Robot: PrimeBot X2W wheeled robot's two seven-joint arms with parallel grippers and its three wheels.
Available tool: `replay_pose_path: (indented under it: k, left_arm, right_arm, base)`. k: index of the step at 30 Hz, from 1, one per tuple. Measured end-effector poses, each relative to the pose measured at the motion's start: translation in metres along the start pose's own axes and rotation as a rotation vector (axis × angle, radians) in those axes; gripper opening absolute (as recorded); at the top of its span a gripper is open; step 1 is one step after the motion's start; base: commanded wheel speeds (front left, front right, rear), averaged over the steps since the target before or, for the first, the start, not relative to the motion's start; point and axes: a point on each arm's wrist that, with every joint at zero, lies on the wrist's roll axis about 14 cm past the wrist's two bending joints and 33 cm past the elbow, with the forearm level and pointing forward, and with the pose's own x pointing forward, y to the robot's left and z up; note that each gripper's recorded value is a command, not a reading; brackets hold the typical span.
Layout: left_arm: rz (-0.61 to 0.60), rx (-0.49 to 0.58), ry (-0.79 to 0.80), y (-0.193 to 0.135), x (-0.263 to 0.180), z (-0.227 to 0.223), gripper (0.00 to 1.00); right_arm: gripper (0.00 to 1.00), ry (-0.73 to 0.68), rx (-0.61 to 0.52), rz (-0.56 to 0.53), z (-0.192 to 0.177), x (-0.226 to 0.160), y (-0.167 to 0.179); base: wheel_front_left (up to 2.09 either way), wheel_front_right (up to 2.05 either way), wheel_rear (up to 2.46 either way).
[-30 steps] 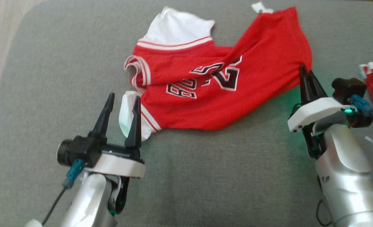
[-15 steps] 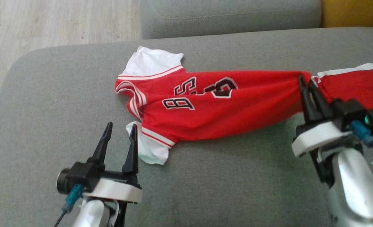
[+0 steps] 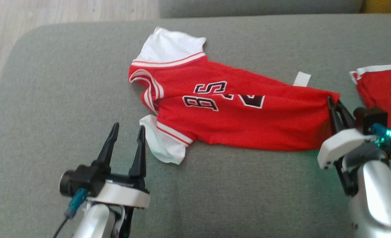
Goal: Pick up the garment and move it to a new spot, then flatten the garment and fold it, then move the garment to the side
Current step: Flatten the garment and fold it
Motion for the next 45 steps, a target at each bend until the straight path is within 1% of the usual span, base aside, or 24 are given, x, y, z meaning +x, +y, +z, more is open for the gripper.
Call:
replay_pose_path:
  k: [8,9,10,12,14,18,22,23,26,28,32,35,37,39,43,45]
  left_arm:
    - [0.023,0.016,-0.003,0.016,0.016,0.001,1.00]
    - [0.027,0.016,0.000,0.018,0.017,0.000,1.00]
    - [0.032,0.017,0.005,0.020,0.016,-0.001,1.00]
    - [0.038,0.016,0.014,0.022,0.015,-0.004,1.00]
    - [0.039,0.017,0.018,0.022,0.015,-0.006,1.00]
    - [0.023,0.019,0.008,0.017,0.018,-0.002,1.00]
    - [0.005,0.022,-0.007,0.009,0.019,0.004,1.00]
    - [0.005,0.022,-0.007,0.009,0.019,0.004,1.00]
    - [-0.015,0.026,-0.020,0.002,0.019,0.008,1.00]
    - [-0.023,0.022,-0.026,-0.003,0.018,0.011,1.00]
    - [-0.047,0.009,-0.015,-0.014,0.012,0.006,1.00]
    - [-0.067,0.002,-0.007,-0.022,0.011,0.004,1.00]
    - [-0.079,0.000,-0.007,-0.026,0.013,0.003,1.00]
    - [-0.082,-0.002,-0.003,-0.027,0.014,0.001,1.00]
    - [-0.080,-0.006,0.009,-0.026,0.015,-0.003,1.00]
    - [-0.077,-0.007,0.013,-0.025,0.016,-0.005,1.00]
  right_arm:
    - [0.00,0.131,-0.029,-0.002,-0.030,0.057,-0.001]
    - [0.33,0.162,-0.039,0.001,-0.038,0.061,0.000]
    - [1.00,0.189,-0.054,0.005,-0.045,0.064,0.001]
    - [1.00,0.212,-0.081,0.006,-0.054,0.067,0.000]
    - [1.00,0.203,-0.075,-0.006,-0.056,0.068,-0.004]
    - [1.00,0.104,-0.037,-0.049,-0.039,0.064,-0.017]
    - [1.00,-0.018,0.026,-0.082,-0.017,0.053,-0.027]
    - [1.00,-0.018,0.026,-0.082,-0.017,0.053,-0.027]
    - [1.00,-0.098,0.113,-0.085,-0.001,0.039,-0.026]
    - [1.00,-0.132,0.160,-0.085,0.001,0.024,-0.025]
    - [1.00,-0.154,0.209,-0.087,-0.013,-0.017,-0.022]
    - [1.00,-0.127,0.257,-0.099,-0.036,-0.045,-0.018]
    - [1.00,-0.096,0.269,-0.101,-0.050,-0.058,-0.014]
    - [1.00,-0.080,0.270,-0.099,-0.057,-0.063,-0.012]
    - [1.00,-0.114,0.290,-0.113,-0.047,-0.057,-0.018]
    - [1.00,-0.083,0.283,-0.115,-0.052,-0.054,-0.019]
  base:
    - [0.00,0.00,0.00]
    - [0.00,0.00,0.00]
    - [0.00,0.00,0.00]
    - [0.00,0.00,0.00]
    - [0.00,0.00,0.00]
    - [0.00,0.00,0.00]
    - [0.00,0.00,0.00]
    - [0.00,0.00,0.00]
    - [0.00,0.00,0.00]
    - [0.00,0.00,0.00]
    - [0.00,0.00,0.00]
    - [0.00,0.00,0.00]
    - [0.00,0.00,0.00]
    - [0.00,0.00,0.00]
    - [0.00,0.00,0.00]
    - [0.00,0.00,0.00]
